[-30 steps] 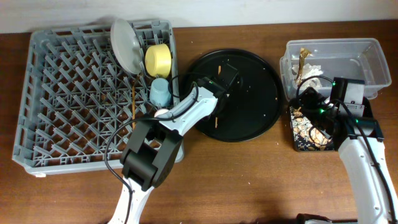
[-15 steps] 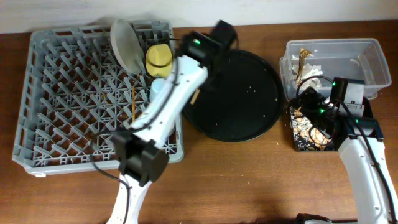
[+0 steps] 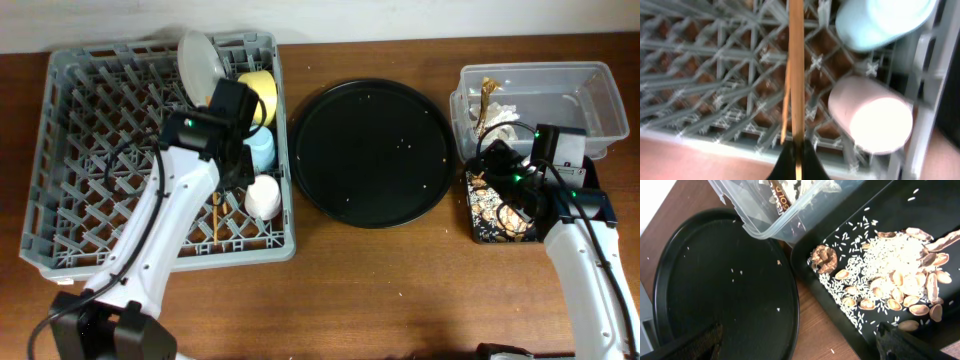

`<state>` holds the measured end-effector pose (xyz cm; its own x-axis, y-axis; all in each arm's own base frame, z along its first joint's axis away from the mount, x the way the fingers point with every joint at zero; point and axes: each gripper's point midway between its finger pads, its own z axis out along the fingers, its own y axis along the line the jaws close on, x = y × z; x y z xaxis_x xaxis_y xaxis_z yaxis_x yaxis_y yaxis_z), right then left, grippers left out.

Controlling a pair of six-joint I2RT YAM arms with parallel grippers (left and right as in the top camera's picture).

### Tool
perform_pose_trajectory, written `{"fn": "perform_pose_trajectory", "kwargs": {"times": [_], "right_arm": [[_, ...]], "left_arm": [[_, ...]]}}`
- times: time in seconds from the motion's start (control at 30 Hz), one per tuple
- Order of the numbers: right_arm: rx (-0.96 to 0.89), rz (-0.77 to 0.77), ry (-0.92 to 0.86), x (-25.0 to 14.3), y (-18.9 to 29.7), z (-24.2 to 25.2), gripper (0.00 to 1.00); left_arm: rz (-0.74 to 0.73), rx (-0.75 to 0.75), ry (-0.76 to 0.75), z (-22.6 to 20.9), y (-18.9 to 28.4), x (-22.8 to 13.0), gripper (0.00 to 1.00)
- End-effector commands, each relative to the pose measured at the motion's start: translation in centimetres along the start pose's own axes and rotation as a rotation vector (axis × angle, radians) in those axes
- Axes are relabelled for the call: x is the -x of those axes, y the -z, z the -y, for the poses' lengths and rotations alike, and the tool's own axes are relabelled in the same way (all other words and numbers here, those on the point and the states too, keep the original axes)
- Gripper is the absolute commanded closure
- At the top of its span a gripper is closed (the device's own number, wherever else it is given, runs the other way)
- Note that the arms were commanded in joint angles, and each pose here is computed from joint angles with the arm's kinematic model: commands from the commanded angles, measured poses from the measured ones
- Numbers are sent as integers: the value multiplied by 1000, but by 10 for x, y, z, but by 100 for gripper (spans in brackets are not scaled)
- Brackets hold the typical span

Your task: Sort waste into correct bins and load items into the dishwasher rack

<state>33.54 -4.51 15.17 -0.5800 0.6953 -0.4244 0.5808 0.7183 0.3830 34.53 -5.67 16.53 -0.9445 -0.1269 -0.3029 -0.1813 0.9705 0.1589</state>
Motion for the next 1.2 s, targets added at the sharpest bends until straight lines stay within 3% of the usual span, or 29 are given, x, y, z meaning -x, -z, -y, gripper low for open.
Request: {"fn": "perform_pose_trajectory", "kwargs": {"times": [0.0,0.27,0.4,0.5,0.57,0.67,0.77,0.8,0.83,0.87,0.9,1.03,1.17], "right_arm": [[-2,8,-10,2,1,1,2],[-2,8,-10,2,1,1,2],[-2,8,-10,2,1,2,2],[-2,8,-10,2,1,1,2],[-2,8,-10,2,1,2,2],[-2,8,-10,2,1,2,2],[-2,8,-10,2,1,2,2],[-2,8,-10,2,1,2,2],[-2,8,-10,2,1,2,1],[-2,8,-10,2,1,2,2],[-1,8,-10,2,1,1,1],[-1,8,-10,2,1,1,2],[-2,8,-10,2,1,1,2]], "left_arm": [[-20,14,55,-7,-40,-16,99],[-14,32,19,-11,-75,-28,99],[-13,35,12,-12,-75,-28,75],[-13,35,13,-12,-75,-28,75],[-11,47,5,-15,-74,-27,99],[14,36,13,-18,-48,-18,99],[157,-23,30,-30,22,4,99],[248,-57,46,-40,65,11,82],[325,-86,70,-48,94,12,57],[415,-125,98,-58,125,8,14],[464,-162,111,-62,142,4,1],[757,-285,196,-104,233,-41,1],[790,-298,206,-110,242,-52,1]]}}
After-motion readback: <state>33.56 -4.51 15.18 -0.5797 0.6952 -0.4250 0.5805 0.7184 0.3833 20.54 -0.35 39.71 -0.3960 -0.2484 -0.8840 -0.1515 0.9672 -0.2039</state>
